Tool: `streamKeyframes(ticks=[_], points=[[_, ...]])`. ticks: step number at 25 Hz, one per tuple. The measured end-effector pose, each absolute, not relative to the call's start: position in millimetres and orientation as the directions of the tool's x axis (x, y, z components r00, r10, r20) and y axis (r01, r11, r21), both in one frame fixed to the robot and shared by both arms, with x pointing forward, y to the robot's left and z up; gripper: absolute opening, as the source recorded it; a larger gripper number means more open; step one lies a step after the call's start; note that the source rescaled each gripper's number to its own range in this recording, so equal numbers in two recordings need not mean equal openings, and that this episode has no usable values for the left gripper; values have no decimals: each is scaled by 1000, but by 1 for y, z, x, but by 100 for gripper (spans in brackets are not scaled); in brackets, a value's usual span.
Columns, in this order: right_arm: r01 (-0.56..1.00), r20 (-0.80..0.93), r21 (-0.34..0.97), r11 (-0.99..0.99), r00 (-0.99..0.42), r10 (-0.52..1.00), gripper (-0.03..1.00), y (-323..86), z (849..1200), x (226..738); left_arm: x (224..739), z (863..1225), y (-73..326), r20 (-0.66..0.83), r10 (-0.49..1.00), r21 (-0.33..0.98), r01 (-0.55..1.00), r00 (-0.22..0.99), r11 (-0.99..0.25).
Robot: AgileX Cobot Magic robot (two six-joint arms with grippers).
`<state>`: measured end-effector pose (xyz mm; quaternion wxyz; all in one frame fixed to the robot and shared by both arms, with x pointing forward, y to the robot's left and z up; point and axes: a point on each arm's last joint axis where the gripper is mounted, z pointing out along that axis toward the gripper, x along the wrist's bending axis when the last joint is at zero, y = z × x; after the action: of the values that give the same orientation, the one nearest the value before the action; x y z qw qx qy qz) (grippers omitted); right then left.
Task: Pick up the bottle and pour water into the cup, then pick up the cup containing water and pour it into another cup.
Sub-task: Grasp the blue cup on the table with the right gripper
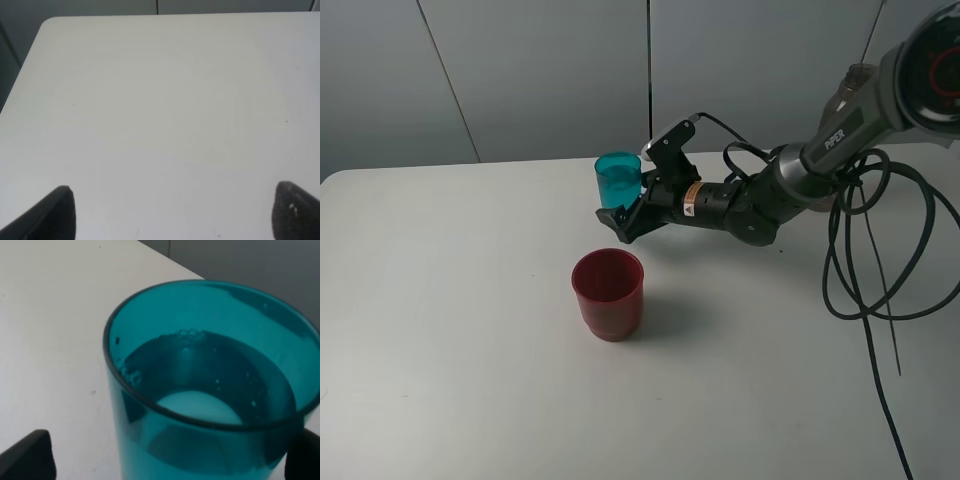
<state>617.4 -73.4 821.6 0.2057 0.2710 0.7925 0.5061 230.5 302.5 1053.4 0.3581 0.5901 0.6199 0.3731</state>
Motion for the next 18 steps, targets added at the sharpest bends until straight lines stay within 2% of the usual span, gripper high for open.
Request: streamKeyframes(ticks=[18], points=[[153, -113, 919, 362, -778, 617, 99, -66, 815, 632, 230, 1053, 303, -4, 999, 885, 464, -47, 25]])
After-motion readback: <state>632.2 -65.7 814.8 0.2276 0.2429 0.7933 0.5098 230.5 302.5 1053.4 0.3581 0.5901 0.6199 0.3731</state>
